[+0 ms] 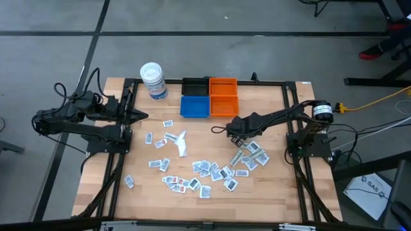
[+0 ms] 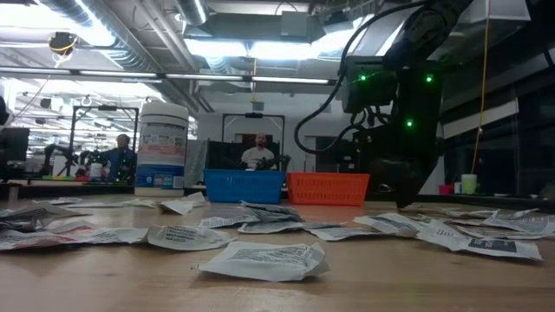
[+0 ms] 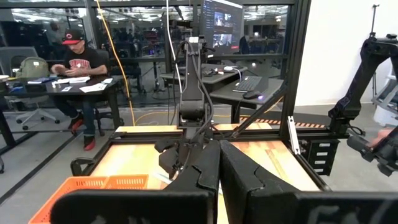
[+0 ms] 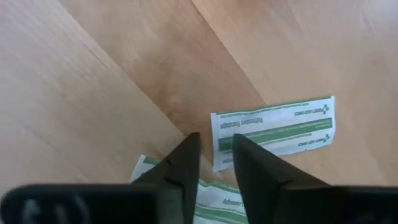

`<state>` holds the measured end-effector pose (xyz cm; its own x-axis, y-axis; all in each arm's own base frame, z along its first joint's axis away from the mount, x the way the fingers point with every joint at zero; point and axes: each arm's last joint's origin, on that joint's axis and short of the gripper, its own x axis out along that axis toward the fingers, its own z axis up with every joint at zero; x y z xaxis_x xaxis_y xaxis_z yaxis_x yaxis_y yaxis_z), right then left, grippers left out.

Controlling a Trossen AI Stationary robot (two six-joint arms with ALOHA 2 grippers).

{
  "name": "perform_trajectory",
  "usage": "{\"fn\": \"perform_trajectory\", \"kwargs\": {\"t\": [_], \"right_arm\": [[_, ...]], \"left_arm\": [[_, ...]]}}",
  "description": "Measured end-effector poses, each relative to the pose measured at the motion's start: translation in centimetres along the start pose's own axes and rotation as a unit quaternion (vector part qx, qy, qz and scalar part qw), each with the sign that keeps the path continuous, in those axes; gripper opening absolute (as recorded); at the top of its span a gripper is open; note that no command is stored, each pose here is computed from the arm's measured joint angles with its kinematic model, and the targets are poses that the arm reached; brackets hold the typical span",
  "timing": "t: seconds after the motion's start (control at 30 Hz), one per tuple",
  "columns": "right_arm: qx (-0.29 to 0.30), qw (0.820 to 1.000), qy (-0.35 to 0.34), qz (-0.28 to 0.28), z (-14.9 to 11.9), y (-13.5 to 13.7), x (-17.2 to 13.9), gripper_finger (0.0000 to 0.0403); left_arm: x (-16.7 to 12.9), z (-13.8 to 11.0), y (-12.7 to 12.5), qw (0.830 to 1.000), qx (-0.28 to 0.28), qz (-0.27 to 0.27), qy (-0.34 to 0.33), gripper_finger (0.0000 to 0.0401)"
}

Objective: Pick & Place First Aid Supplies
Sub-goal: Put the bandage pack into the top orange bin

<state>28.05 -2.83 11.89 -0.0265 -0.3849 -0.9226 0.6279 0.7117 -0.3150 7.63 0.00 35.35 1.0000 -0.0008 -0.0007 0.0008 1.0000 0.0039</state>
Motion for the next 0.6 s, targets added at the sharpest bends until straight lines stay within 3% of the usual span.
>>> {"fn": "perform_trajectory", "kwargs": {"t": [0.27, 0.6], "right_arm": [[0.0, 1.0, -0.006, 0.002, 0.08, 0.09, 0.01, 0.0008], [-0.01, 1.0, -0.01, 0.015, 0.57, 0.17, -0.55, 0.0005]], "left_arm": [[0.0, 0.0, 0.0, 1.0, 0.0, 0.0, 0.0, 0.0004], [0.0, 0.0, 0.0, 1.0, 0.0, 0.0, 0.0, 0.0004]]}}
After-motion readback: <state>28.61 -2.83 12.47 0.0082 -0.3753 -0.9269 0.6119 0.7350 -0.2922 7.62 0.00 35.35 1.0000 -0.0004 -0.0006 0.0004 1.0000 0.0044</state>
